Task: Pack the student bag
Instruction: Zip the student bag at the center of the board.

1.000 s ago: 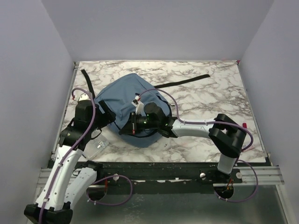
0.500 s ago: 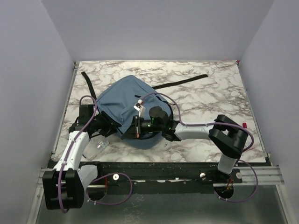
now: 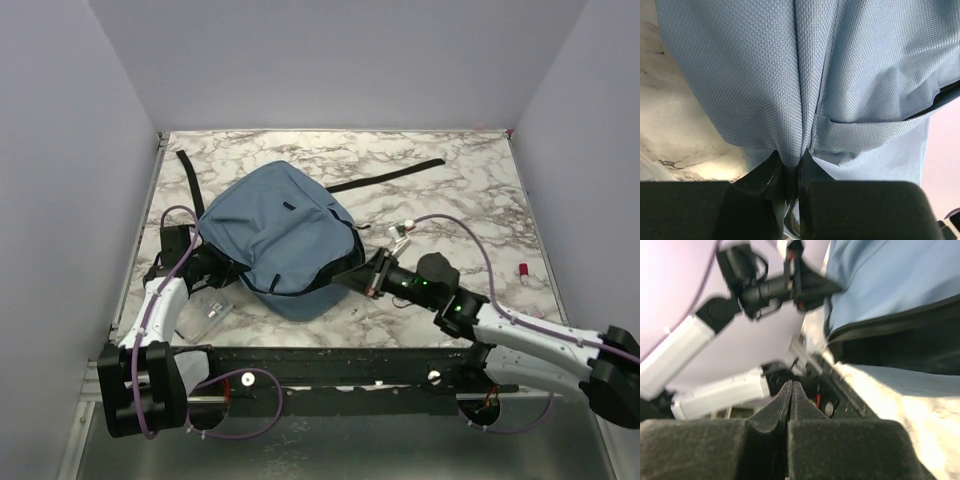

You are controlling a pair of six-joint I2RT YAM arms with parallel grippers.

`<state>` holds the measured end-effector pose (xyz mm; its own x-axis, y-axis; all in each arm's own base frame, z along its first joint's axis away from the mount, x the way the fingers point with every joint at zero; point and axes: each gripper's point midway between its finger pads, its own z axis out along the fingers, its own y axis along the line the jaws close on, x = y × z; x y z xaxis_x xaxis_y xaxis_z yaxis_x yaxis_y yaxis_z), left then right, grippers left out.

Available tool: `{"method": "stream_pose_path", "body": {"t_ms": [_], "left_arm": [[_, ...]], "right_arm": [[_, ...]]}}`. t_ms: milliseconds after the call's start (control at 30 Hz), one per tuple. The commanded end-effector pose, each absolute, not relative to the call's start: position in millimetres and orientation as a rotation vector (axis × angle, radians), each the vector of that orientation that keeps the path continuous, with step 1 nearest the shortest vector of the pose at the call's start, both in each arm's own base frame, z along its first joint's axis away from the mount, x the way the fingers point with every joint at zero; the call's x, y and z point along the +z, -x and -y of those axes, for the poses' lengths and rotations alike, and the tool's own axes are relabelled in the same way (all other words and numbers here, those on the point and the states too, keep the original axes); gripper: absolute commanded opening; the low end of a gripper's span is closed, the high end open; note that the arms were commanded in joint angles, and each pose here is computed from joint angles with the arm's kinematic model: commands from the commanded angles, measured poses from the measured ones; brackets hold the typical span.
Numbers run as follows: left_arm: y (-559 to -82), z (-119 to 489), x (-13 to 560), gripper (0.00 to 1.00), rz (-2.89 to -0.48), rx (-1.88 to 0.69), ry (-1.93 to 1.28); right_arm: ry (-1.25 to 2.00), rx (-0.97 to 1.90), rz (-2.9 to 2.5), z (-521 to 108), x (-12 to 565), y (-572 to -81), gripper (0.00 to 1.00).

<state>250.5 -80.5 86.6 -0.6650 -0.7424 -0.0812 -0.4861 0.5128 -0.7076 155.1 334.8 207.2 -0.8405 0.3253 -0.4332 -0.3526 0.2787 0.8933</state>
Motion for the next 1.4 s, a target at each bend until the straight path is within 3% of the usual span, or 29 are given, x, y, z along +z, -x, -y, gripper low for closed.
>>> {"method": "stream_pose_path", "body": {"t_ms": [0,200,400,467,600,1000,1367], "left_arm": [[-261.9,63.2,84.5,0.01,-2.334,-0.854,0.986],[-257.8,79.4,85.7,0.00,-2.348,-0.995,0.934],[-256.5,85.6,86.1,0.00,-2.355,-1.050,0.889],[-256.0,87.2,87.1,0.00,-2.346,-1.065,0.871],[-254.3,91.3,88.2,0.00,-2.330,-1.104,0.838],[-250.7,97.0,91.1,0.00,-2.322,-1.155,0.796],[-249.3,98.3,93.0,0.00,-2.312,-1.166,0.783]], "right_arm": [[-0.150,1.237,-2.042,-277.1,179.4,-191.0,0.01],[0.383,1.354,-2.120,-346.4,203.2,-167.5,0.02],[0.448,1.424,-2.078,-393.2,224.2,-172.2,0.27],[0.440,1.408,-2.134,-406.8,211.9,-180.9,0.41],[0.396,1.376,-2.229,-430.8,177.5,-197.6,0.54],[0.330,1.451,-2.338,-450.3,135.4,-195.2,0.55],[0.373,1.523,-2.329,-469.3,129.1,-184.6,0.34]]}}
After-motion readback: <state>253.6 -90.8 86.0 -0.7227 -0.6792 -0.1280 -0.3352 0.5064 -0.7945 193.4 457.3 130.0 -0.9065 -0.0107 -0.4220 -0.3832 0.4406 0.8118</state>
